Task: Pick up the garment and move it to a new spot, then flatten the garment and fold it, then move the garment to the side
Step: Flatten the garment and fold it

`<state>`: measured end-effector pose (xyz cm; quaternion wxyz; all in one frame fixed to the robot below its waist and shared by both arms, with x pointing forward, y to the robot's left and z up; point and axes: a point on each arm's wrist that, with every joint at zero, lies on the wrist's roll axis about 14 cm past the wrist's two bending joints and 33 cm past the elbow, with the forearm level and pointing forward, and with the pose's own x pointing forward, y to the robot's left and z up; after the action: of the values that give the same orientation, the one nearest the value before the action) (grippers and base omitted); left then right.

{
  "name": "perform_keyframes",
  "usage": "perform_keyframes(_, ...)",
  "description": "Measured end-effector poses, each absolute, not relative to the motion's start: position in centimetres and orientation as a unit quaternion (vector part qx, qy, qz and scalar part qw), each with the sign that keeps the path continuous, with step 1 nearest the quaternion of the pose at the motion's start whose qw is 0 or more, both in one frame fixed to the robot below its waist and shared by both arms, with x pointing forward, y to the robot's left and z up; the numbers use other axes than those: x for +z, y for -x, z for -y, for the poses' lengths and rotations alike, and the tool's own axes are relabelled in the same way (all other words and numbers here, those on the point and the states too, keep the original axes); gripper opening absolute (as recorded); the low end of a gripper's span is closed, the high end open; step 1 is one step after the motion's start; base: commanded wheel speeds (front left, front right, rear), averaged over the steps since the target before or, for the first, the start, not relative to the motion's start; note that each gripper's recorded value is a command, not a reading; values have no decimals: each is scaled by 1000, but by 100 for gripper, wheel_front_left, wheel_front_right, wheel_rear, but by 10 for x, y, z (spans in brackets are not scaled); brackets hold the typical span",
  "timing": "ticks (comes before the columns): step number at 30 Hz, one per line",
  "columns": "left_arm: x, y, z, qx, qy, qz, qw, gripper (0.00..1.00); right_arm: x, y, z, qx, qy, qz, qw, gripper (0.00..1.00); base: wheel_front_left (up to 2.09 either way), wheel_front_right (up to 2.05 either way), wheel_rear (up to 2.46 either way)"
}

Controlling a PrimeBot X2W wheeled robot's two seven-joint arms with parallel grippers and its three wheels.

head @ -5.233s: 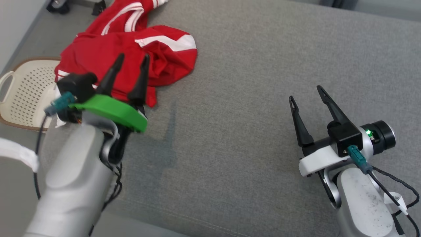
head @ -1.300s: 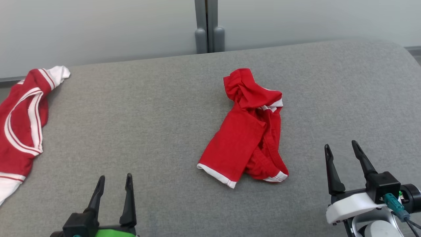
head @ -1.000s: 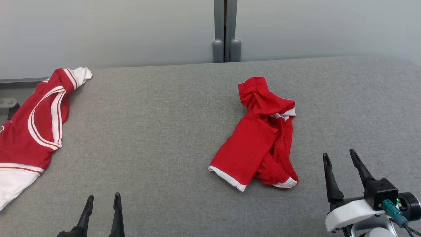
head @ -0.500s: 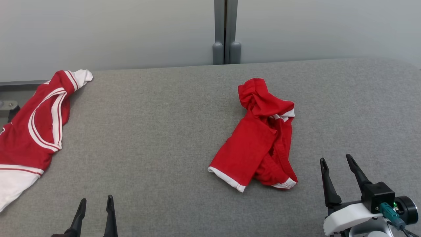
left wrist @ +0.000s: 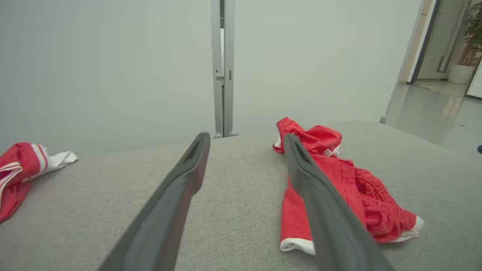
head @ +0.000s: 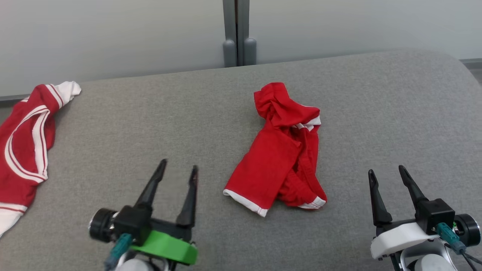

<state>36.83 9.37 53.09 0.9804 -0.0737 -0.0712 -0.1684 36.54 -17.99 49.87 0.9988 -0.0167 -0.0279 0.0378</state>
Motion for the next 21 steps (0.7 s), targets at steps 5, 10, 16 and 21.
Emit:
perform_keyframes(5, 544, -372, 2, -328, 56, 80, 939, 100, 503, -366, 198, 10, 15, 33, 999, 100, 0, 0, 0)
perform_keyframes(10, 523, -369, 70, -451, 11, 31, 892, 100, 502, -359, 220, -25, 6, 31, 999, 100, 0, 0, 0)
perform_keyframes(16, 481, -350, 121, -549, -42, -49, 833, 100, 495, -338, 255, -85, 0, 17, 996, 100, 0, 0, 0)
perform_keyframes(21, 443, -348, 133, -578, -88, -105, 805, 100, 491, -319, 279, -129, -4, 9, 992, 100, 0, 0, 0)
